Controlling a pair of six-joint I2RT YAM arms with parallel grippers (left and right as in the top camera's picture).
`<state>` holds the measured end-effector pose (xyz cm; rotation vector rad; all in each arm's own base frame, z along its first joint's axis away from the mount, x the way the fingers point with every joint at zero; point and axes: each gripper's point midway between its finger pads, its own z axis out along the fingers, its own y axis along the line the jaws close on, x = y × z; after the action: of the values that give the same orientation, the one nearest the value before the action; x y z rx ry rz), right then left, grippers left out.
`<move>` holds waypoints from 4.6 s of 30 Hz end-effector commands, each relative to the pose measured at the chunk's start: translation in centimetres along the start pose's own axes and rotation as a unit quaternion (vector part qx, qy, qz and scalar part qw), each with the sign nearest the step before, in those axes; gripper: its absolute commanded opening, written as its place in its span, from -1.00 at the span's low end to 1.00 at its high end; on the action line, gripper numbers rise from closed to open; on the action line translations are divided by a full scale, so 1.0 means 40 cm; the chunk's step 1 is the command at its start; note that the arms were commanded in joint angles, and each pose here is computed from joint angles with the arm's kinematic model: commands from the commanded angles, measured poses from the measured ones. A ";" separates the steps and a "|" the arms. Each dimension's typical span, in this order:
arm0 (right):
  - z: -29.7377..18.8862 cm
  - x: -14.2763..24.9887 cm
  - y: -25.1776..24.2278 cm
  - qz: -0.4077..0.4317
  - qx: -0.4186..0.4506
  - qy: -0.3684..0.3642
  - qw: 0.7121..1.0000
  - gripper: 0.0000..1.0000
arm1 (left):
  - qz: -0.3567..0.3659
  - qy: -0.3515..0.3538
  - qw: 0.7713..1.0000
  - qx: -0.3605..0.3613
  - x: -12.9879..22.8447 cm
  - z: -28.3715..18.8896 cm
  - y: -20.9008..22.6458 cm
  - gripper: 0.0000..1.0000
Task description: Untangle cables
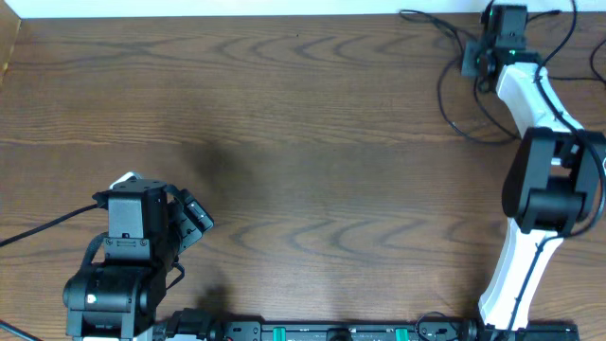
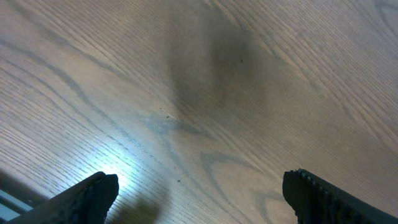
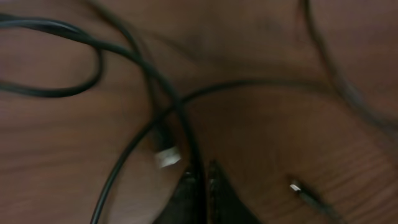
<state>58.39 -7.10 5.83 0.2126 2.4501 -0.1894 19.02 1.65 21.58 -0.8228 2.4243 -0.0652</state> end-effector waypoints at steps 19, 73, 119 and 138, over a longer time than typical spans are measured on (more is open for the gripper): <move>0.058 0.171 0.030 0.077 -0.032 0.118 0.989 0.89 | -0.001 -0.001 1.000 -0.008 -0.001 0.003 0.008 0.83; -0.028 -0.037 -0.019 0.065 0.004 0.066 0.996 0.98 | -0.001 -0.001 1.000 -0.008 -0.001 0.003 0.008 0.82; 0.025 0.350 -0.176 0.277 0.015 0.273 0.921 -0.19 | -0.001 -0.001 1.000 -0.008 -0.001 0.003 0.008 0.83; -0.027 -0.234 0.036 0.158 -0.147 -0.085 0.973 -0.98 | -0.001 -0.001 1.000 -0.008 -0.001 0.003 0.008 0.82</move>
<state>62.78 -7.47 8.45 0.5347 2.3038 0.4216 19.02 1.65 21.58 -0.8228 2.4243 -0.0652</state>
